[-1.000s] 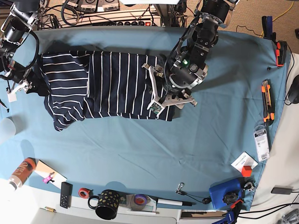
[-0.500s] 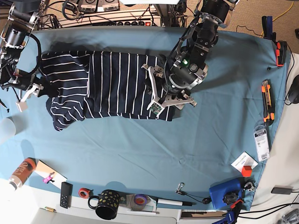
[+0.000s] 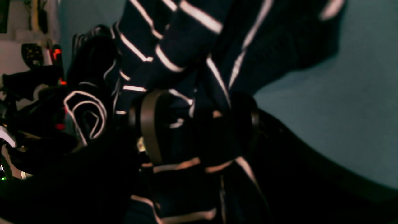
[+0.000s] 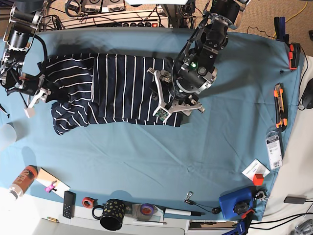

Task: Layout the t-shirt on the table in an organized manner, then fold the t-shirt properly
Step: 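Grasp the shirt's other end with the right gripper and lift it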

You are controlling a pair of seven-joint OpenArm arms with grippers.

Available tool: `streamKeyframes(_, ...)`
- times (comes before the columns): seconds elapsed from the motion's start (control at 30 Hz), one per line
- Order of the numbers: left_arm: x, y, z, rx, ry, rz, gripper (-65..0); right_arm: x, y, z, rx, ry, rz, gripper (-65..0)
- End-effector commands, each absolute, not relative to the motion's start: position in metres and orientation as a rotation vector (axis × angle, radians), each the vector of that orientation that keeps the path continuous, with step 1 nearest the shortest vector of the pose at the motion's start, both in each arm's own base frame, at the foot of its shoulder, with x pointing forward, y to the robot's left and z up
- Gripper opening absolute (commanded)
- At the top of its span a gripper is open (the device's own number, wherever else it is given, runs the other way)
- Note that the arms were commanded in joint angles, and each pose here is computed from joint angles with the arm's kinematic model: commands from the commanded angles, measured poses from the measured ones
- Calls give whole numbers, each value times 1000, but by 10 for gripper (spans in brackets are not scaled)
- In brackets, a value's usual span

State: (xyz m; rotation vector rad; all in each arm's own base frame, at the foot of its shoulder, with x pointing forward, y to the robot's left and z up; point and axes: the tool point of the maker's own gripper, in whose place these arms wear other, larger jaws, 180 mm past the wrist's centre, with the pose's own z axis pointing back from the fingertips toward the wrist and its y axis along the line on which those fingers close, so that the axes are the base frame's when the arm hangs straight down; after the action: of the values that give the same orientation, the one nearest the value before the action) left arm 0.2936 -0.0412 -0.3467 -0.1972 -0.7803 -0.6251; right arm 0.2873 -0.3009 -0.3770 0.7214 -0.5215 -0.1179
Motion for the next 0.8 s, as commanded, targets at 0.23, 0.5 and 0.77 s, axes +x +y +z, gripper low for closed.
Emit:
streamKeyframes(0.23,302,-47,-332,-214,-837,-621,-283,286,-282,-394,624,-453,-13,-352)
streamKeyframes(0.5,302,-47,-332,-214,-838,-621,-283,305,-268,-367,561,-532,117,-650)
streamKeyframes(0.77,299,-48,-334,-228,-813,-619,-284,304,-327,-349,177,-488,231,-650)
